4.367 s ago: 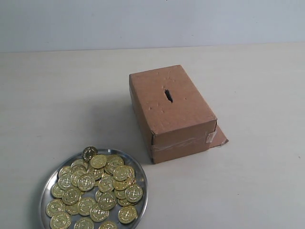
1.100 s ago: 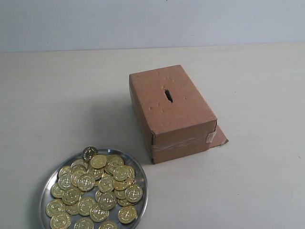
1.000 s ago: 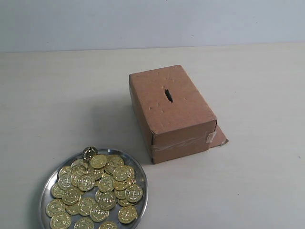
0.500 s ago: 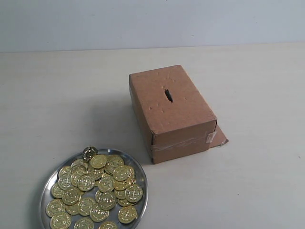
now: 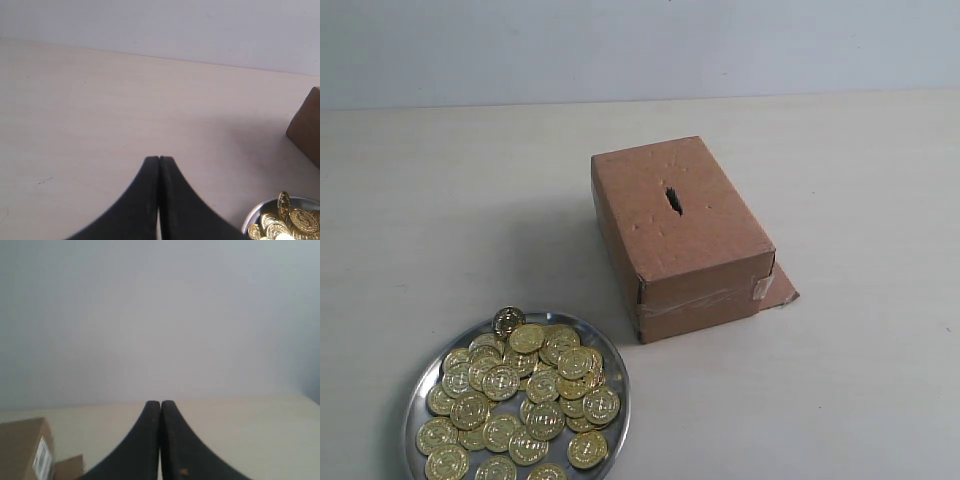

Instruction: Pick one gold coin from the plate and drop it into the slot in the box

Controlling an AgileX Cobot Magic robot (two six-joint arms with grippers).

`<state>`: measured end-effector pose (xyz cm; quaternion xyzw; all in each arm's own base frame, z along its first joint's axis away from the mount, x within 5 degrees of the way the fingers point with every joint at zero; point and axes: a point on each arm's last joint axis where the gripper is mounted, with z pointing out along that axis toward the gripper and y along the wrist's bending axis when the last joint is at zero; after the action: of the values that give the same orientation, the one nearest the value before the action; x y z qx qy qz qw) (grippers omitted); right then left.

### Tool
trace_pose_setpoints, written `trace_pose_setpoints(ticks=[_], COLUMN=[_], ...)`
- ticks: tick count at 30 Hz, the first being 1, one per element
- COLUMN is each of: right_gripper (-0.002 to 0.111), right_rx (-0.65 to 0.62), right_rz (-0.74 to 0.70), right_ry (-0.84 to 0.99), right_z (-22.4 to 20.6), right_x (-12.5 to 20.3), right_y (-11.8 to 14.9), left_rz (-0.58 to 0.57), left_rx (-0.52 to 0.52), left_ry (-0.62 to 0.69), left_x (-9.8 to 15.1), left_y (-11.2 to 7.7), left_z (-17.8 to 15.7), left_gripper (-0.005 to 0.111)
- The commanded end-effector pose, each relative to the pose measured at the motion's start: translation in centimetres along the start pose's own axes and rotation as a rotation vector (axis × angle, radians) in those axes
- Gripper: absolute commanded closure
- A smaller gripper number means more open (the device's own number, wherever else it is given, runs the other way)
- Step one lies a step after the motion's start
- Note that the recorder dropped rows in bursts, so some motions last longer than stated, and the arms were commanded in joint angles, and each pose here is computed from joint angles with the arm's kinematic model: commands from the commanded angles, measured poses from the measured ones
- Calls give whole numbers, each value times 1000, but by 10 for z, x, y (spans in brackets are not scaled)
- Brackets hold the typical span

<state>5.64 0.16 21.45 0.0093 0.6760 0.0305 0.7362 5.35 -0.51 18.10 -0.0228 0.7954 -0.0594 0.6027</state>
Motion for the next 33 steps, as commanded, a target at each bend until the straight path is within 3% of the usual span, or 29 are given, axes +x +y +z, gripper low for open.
trace_pose_setpoints(ticks=[1, 8, 33], right_gripper=[108, 108, 108], right_rx=[-5, 14, 21], right_rz=[10, -84, -42], right_ry=[261, 310, 320], right_z=[-4, -5, -5], right_x=[25, 29, 30], right_y=[1, -2, -2], left_rz=[5, 5, 3], left_rx=[-2, -2, -1], left_ry=[-7, -7, -7], left_x=[0, 0, 0], left_y=[0, 0, 0], left_z=[-1, -1, -1], left_gripper=[107, 107, 107])
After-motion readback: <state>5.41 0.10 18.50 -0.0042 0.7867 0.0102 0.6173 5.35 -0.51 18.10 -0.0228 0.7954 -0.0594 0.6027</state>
